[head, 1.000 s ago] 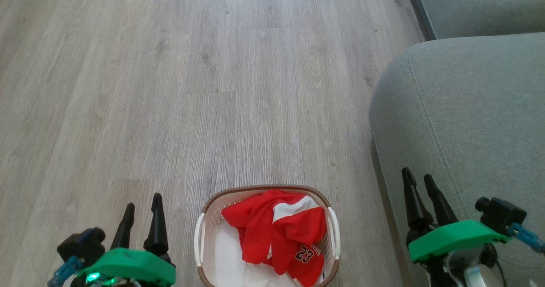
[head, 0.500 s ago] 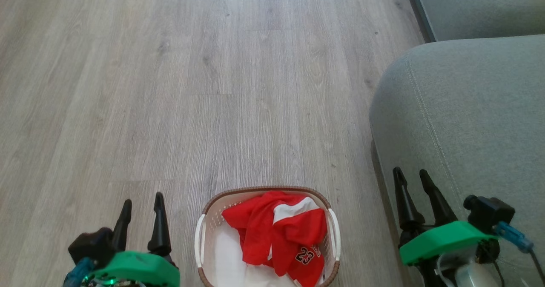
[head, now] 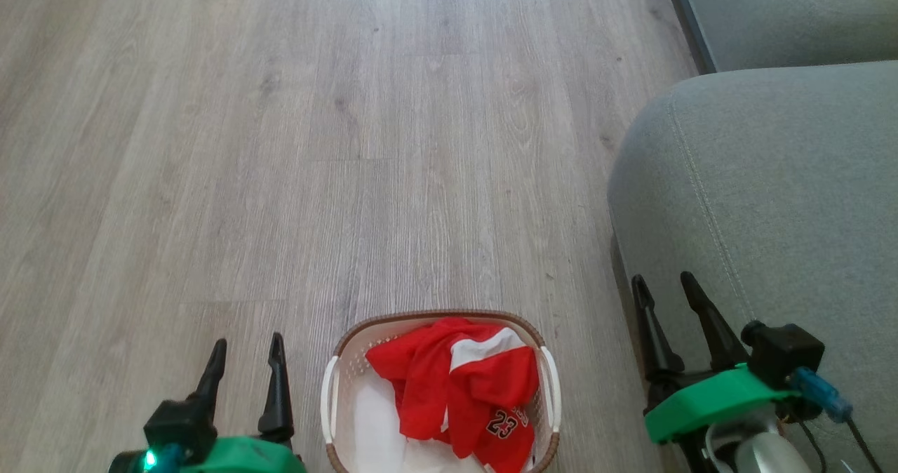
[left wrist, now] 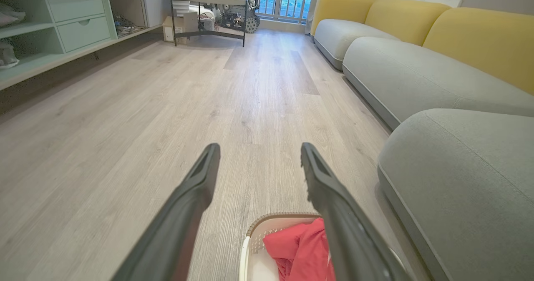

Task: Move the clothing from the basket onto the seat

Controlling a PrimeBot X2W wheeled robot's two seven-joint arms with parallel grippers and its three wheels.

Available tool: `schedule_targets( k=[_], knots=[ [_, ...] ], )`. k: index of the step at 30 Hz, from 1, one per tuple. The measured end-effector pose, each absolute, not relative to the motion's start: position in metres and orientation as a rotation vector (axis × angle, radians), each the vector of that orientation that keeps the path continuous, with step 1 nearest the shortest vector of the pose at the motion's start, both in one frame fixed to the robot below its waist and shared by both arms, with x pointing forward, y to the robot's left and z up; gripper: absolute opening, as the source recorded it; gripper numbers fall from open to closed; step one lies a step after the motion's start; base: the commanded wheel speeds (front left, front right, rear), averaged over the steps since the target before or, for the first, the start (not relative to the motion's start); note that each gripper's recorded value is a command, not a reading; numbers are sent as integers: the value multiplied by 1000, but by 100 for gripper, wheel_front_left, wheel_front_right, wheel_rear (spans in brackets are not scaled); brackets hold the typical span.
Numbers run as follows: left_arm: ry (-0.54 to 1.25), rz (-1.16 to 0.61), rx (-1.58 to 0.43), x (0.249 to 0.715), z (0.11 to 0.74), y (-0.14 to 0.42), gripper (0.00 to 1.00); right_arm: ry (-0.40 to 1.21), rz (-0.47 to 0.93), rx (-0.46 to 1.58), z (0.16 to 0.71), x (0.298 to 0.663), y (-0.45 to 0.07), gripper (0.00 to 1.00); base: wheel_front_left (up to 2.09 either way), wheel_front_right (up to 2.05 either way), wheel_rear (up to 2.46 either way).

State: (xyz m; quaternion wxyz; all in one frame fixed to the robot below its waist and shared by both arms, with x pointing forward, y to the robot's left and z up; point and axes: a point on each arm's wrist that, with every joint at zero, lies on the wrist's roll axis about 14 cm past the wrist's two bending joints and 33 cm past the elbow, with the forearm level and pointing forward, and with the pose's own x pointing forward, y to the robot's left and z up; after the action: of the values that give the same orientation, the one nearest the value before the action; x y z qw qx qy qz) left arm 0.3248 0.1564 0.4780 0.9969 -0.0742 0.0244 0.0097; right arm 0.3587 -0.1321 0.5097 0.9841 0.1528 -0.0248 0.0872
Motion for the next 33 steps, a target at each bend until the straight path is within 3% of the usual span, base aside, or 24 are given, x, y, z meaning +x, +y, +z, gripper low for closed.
schedule_targets(
  k=[15, 33],
  knots=[
    [-17, -1, -10, 315, 488, 154, 100, -87, 215, 141, 512, 349, -124, 100, 0, 0, 0],
    [-6, 7, -22, 315, 485, 156, 100, -68, 220, 140, 506, 349, -122, 100, 0, 0, 0]
  ],
)
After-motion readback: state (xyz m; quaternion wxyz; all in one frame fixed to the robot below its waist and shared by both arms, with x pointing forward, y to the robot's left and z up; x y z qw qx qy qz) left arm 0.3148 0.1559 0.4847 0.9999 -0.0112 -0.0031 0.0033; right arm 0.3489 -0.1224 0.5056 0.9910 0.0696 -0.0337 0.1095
